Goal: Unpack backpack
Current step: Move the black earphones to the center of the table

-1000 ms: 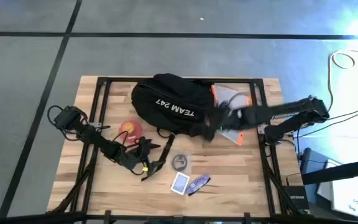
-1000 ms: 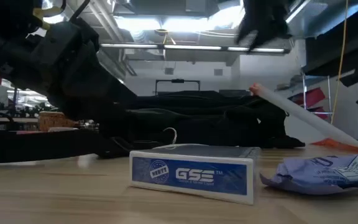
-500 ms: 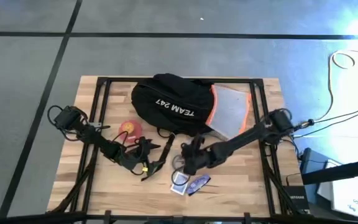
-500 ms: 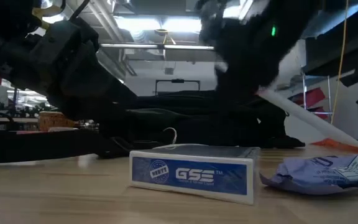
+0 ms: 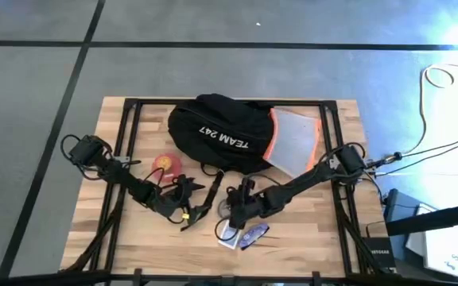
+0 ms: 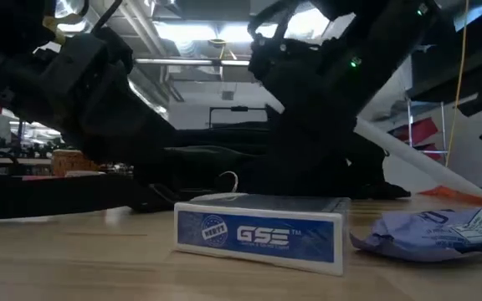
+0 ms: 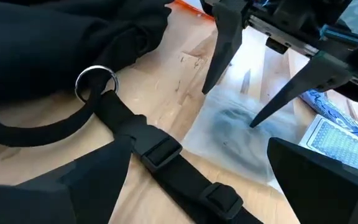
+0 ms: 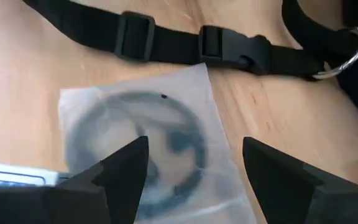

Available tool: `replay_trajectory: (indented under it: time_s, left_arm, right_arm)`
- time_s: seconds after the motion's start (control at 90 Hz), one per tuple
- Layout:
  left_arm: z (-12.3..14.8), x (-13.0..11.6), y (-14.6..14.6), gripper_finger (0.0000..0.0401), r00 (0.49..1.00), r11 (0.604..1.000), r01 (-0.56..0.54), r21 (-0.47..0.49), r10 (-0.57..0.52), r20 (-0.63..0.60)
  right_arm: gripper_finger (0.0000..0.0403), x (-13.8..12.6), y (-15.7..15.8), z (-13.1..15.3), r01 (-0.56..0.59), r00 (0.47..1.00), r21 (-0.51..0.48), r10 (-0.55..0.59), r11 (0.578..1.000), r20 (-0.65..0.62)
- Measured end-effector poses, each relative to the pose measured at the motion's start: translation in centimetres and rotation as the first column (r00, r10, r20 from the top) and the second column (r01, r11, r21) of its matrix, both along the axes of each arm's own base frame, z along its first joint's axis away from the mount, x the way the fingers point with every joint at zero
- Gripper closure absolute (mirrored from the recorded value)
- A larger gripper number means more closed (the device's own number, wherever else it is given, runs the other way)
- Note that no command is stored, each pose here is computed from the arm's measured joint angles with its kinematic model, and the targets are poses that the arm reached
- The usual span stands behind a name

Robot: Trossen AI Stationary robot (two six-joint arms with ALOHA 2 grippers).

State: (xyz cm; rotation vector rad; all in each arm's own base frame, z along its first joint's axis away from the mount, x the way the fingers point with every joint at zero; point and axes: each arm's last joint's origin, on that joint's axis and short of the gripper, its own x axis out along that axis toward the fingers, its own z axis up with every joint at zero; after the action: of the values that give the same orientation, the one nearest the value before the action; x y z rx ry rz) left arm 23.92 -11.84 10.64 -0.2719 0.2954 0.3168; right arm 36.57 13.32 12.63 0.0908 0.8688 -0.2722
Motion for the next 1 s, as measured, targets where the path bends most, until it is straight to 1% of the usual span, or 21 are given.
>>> replay_trajectory:
  time_s: [0.133,0.267,0.467,0.711,0.822,1.0]
  left_arm:
    - [0.0,0.0,0.0,0.0038,1.000,1.000,0.000,-0.001,0.000,0.000]
    - [0.0,0.0,0.0,0.0038,1.000,1.000,0.000,-0.001,0.000,0.000]
    - [0.0,0.0,0.0,0.0038,1.000,1.000,0.000,0.000,0.000,-0.001]
    - [0.0,0.0,0.0,0.0038,1.000,1.000,0.000,0.000,0.000,-0.001]
    - [0.0,0.0,0.0,0.0038,1.000,1.000,0.000,-0.001,0.000,-0.001]
    - [0.0,0.0,0.0,0.0038,1.000,1.000,-0.001,-0.001,0.001,-0.001]
  right_arm:
    - [0.0162,0.0,0.1,0.0,-0.034,0.999,0.009,0.034,0.999,-0.014]
    - [0.0162,0.1,0.3,0.0,-0.075,0.997,0.072,0.077,0.995,-0.020]
    - [0.0162,0.2,0.3,-1.3,-0.071,0.996,0.062,0.074,0.996,-0.047]
    - [0.0163,0.3,0.1,-1.3,-0.063,0.997,0.057,0.066,0.996,-0.045]
    - [0.0179,0.3,0.1,-1.4,-0.072,0.996,0.072,0.076,0.995,-0.050]
    - [0.0228,0.3,0.2,-1.4,-0.076,0.995,0.078,0.080,0.994,-0.053]
